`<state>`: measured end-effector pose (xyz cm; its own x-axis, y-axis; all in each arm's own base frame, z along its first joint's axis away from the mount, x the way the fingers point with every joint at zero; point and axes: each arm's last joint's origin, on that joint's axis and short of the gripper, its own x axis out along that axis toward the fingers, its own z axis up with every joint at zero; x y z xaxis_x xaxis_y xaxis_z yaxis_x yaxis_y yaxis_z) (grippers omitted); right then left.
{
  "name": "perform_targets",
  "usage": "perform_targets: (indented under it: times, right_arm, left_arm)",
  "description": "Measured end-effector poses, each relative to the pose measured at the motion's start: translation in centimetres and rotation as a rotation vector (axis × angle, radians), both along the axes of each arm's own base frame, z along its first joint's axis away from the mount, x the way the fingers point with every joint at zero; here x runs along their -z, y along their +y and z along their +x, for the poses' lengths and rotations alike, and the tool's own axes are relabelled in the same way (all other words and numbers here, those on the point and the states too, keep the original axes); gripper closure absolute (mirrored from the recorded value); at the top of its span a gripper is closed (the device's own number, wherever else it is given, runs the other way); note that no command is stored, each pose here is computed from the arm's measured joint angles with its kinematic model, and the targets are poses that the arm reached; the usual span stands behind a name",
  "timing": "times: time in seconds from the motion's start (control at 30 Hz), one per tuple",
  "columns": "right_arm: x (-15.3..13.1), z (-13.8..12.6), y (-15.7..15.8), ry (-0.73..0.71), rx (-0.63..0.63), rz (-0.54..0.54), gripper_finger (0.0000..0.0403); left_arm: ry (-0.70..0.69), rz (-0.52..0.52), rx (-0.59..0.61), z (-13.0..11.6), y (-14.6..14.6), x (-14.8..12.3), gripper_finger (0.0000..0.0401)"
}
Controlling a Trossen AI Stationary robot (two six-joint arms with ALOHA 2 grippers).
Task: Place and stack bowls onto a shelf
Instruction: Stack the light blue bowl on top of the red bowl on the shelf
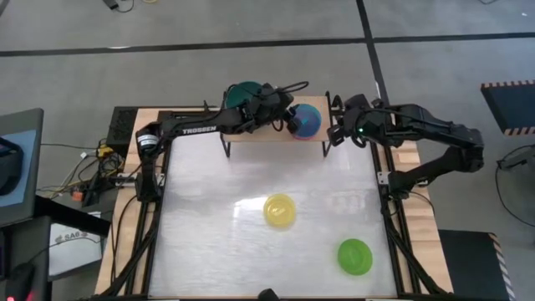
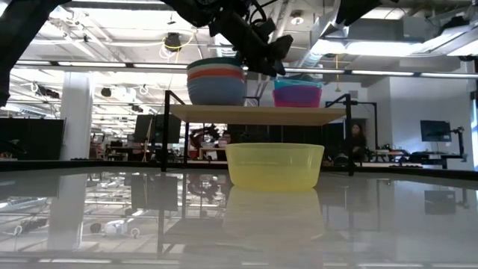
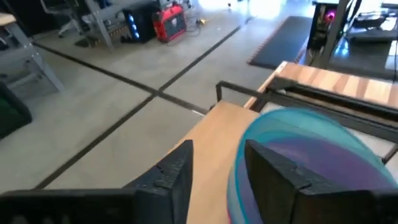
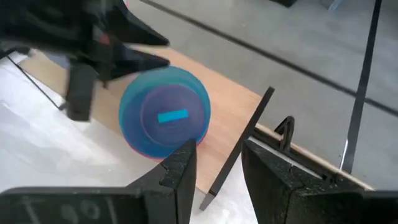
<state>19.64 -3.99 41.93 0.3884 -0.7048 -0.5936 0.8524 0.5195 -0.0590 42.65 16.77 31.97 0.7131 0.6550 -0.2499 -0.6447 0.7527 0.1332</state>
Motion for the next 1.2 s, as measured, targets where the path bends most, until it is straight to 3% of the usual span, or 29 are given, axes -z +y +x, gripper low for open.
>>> perform_targets:
  times: [0.17, 0.3, 0.53, 0.7, 0.8, 1.07, 1.2]
  right_arm:
    - [1.8, 1.6, -1.4, 0.042, 0.026, 0.031, 0.0249]
    - [2.9, 3.3, -4.2, 0.02, -0.032, 0.091, 0.0259]
    - [3.4, 4.9, -10.5, -0.148, -0.184, 0.195, 0.029]
    - [5.8, 5.0, -15.2, -0.229, -0.304, 0.417, 0.0307]
    - [7.7, 5.3, -17.1, -0.219, -0.305, 0.516, 0.0312]
    - [10.6, 5.8, -19.1, -0.196, -0.258, 0.644, 0.0316]
    - [10.2, 5.5, -18.8, -0.209, -0.262, 0.663, 0.0316]
  left_arm:
    - [-0.05, 0.053, -0.002, -1.6, -0.6, -3.2, 0.0249]
    - [-0.081, 0.053, -0.003, -3.3, -1.3, -5.6, 0.0246]
    - [-0.014, 0.021, -0.022, -6.7, -2.6, -8.2, 0.0257]
    - [0.104, -0.067, -0.062, -8.4, -2.9, -7.8, 0.026]
    - [0.165, -0.113, -0.062, -8.9, -3.3, -7.3, 0.026]
    - [0.299, -0.195, -0.059, -9.6, -3.6, -5.9, 0.026]
    - [0.319, -0.211, -0.042, -9.7, -3.7, -5.7, 0.026]
